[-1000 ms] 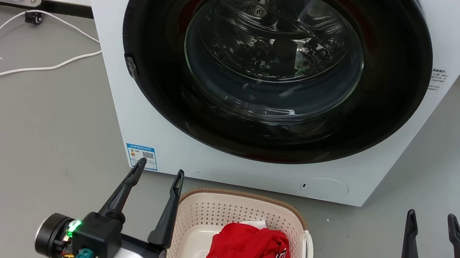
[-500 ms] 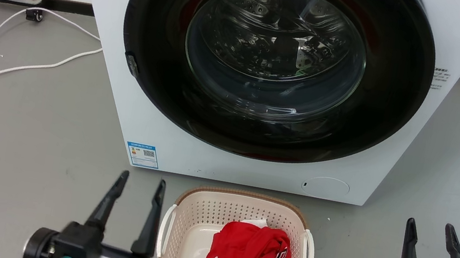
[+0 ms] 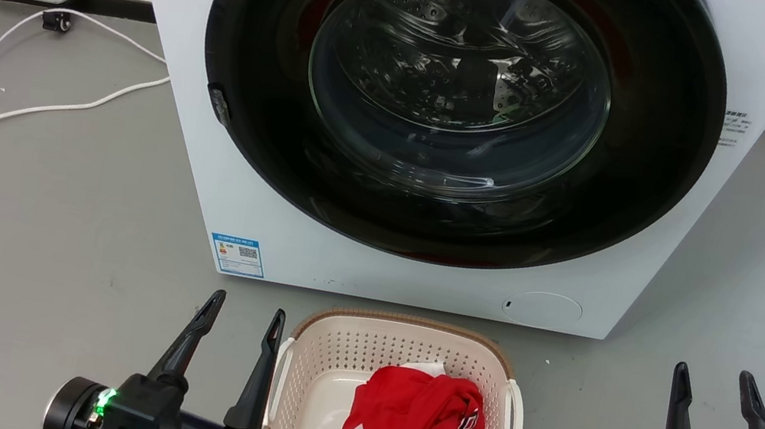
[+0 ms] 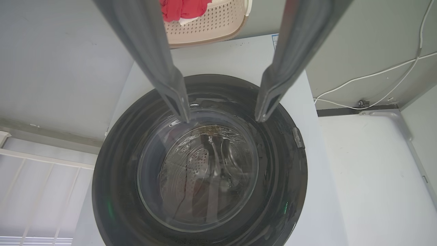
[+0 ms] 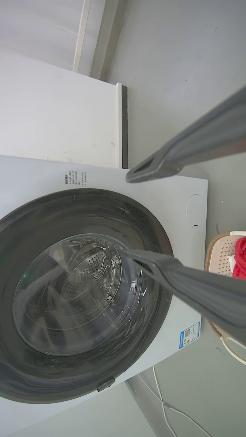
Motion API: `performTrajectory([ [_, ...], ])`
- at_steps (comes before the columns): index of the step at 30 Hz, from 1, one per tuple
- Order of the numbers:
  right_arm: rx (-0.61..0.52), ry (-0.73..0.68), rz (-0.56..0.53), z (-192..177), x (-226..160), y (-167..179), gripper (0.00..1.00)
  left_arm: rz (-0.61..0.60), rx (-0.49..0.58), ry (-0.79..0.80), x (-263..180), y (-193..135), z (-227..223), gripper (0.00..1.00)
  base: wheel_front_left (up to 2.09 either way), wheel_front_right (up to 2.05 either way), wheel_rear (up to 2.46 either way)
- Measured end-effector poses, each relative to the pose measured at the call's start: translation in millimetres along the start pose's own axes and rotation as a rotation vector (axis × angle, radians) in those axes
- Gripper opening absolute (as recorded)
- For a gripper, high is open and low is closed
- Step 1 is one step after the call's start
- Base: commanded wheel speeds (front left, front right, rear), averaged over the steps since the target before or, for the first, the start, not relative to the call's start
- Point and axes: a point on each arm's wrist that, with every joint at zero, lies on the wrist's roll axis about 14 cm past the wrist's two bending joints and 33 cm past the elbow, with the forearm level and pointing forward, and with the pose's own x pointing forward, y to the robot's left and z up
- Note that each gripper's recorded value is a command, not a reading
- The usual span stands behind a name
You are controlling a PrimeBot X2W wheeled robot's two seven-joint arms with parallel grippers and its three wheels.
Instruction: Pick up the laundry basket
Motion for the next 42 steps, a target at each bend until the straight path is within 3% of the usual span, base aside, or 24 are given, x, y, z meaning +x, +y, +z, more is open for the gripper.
performTrajectory([
  [27, 0.002, 0.045, 0.002, -16, 10, 1, 1.0, -0.003, -0.01, 0.066, 10, 2, -24, 1.0, 0.0, 0.0, 0.0],
  [34, -0.009, 0.1, 0.029, -40, 40, 8, 1.0, -0.022, 0.004, 0.129, 41, 10, -53, 1.0, 0.0, 0.0, 0.0],
  [42, 0.006, 0.254, 0.08, -108, 83, 22, 1.0, -0.037, 0.026, 0.252, 85, 36, -117, 1.0, 0.0, 0.0, 0.0],
])
